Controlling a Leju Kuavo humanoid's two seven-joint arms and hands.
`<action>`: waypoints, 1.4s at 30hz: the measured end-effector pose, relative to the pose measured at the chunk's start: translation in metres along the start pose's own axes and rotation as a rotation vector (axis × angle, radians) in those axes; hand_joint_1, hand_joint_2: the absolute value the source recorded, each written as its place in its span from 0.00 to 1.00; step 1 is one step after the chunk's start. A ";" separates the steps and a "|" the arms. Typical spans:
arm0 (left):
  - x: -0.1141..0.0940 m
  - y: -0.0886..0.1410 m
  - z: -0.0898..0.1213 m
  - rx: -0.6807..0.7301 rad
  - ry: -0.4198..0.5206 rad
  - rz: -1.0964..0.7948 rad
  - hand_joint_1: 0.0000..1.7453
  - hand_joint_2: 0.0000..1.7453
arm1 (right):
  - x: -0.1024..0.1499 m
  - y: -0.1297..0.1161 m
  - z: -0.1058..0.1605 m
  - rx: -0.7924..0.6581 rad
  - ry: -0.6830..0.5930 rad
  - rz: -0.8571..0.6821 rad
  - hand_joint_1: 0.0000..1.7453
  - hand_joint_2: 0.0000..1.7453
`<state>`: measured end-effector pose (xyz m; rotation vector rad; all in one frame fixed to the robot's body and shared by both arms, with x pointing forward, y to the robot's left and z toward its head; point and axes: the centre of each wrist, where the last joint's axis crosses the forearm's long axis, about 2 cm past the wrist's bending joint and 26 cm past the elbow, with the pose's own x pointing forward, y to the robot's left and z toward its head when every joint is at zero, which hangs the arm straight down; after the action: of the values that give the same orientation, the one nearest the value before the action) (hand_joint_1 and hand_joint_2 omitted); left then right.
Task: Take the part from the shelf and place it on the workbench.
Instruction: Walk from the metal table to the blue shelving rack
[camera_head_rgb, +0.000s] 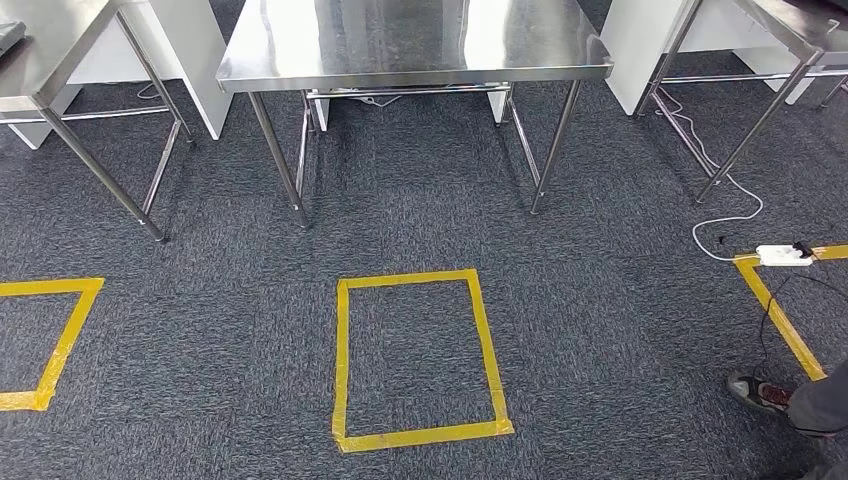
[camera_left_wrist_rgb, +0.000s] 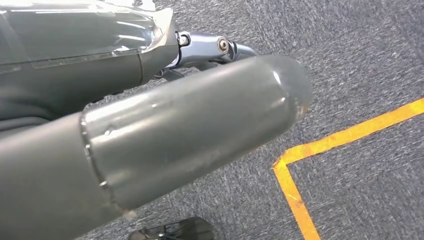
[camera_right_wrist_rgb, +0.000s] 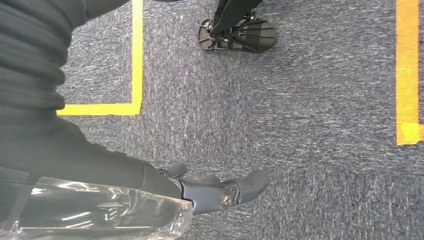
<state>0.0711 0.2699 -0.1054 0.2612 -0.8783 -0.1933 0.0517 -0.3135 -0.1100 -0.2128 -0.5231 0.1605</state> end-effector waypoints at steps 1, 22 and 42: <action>0.000 0.000 0.000 0.001 -0.001 -0.002 0.00 0.00 | 0.000 0.001 0.000 0.001 0.000 0.001 0.00 1.00; -0.001 -0.001 0.001 0.000 -0.001 -0.028 0.00 0.00 | 0.001 -0.003 -0.001 0.003 -0.054 0.021 0.00 0.00; -0.002 -0.001 0.002 0.012 0.003 -0.023 0.00 0.00 | 0.001 -0.004 -0.001 -0.009 -0.082 0.033 0.00 0.00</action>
<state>0.0679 0.2687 -0.1057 0.2830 -0.8739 -0.2092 0.0538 -0.3177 -0.1095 -0.2242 -0.6019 0.1997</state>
